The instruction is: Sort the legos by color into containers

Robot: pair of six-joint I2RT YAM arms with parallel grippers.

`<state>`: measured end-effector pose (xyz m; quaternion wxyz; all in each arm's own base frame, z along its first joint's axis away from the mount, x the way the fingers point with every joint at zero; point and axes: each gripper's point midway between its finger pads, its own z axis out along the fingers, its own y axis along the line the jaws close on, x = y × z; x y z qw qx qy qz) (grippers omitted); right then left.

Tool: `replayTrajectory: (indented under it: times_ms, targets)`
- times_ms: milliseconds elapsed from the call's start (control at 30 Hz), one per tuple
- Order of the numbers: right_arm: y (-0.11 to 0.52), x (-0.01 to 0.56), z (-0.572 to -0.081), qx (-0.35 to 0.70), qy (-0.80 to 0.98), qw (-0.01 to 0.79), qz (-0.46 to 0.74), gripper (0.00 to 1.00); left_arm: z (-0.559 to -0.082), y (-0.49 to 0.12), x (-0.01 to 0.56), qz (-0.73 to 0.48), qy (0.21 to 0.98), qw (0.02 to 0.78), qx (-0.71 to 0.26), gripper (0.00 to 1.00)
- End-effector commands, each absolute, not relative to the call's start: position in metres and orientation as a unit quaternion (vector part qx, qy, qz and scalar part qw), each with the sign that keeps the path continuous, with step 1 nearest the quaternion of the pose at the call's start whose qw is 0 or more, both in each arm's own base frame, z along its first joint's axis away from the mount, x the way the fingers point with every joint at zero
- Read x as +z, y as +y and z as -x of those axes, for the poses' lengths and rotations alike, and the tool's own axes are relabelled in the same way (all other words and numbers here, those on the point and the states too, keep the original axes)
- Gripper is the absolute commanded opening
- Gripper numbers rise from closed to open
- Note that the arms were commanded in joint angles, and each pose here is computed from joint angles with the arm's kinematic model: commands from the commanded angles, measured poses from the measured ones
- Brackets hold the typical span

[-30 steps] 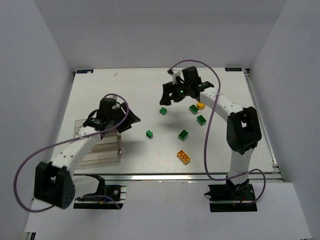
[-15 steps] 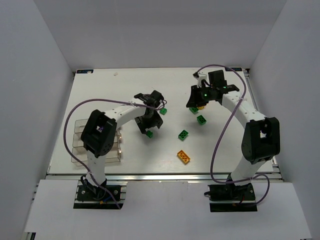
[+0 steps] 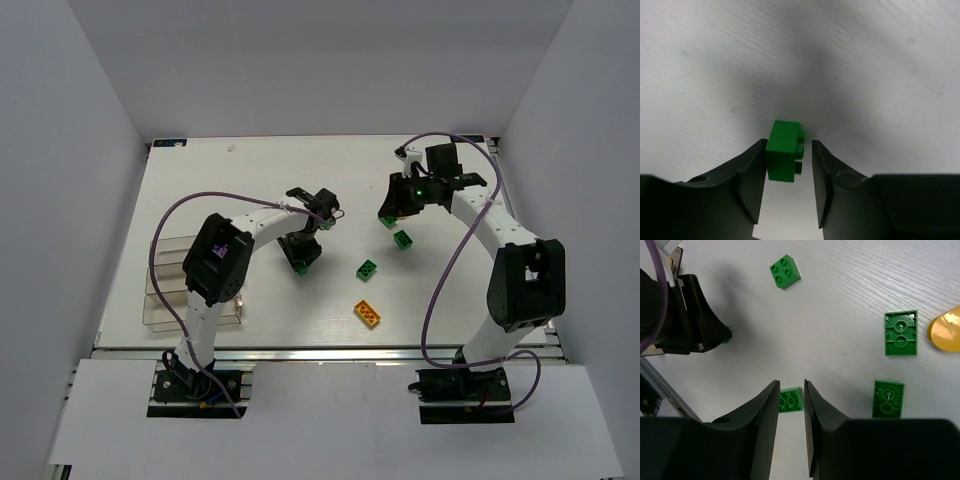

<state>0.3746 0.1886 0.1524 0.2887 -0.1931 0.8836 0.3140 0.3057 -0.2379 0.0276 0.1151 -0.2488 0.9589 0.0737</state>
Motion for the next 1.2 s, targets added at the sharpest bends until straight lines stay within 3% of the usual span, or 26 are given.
replayTrajectory:
  times_ms: [0,100,200,367,533,600,1000,1167]
  targets:
    - [0.186,0.174,-0.373,0.322,0.869,0.317,0.203,0.32,-0.313,-0.237,0.041,0.255,0.954,0.142,0.071,0.48]
    - [0.186,0.173,-0.372,0.325,0.869,0.315,0.202,0.31,-0.313,-0.237,0.042,0.255,0.954,0.147,0.065,0.41]
    - [0.187,0.174,-0.368,0.331,0.867,0.31,0.206,0.3,-0.319,-0.235,0.057,0.258,0.949,0.169,0.061,0.17]
    - [0.19,0.175,-0.359,0.332,0.851,0.317,0.254,0.25,-0.328,-0.197,0.114,0.279,0.923,0.25,0.085,0.02]
    - [0.191,0.166,-0.352,0.324,0.847,0.319,0.274,0.08,-0.313,-0.147,0.152,0.321,0.894,0.286,0.122,0.02]
    - [0.194,0.162,-0.349,0.324,0.848,0.313,0.278,0.07,-0.304,-0.131,0.157,0.321,0.891,0.286,0.146,0.01]
    - [0.196,0.145,-0.345,0.271,0.854,0.3,0.327,0.17,-0.25,-0.029,0.134,0.333,0.866,0.252,0.275,0.01]
    - [0.202,0.14,-0.34,0.272,0.853,0.289,0.338,0.29,-0.256,-0.012,0.13,0.321,0.86,0.244,0.313,0.03]
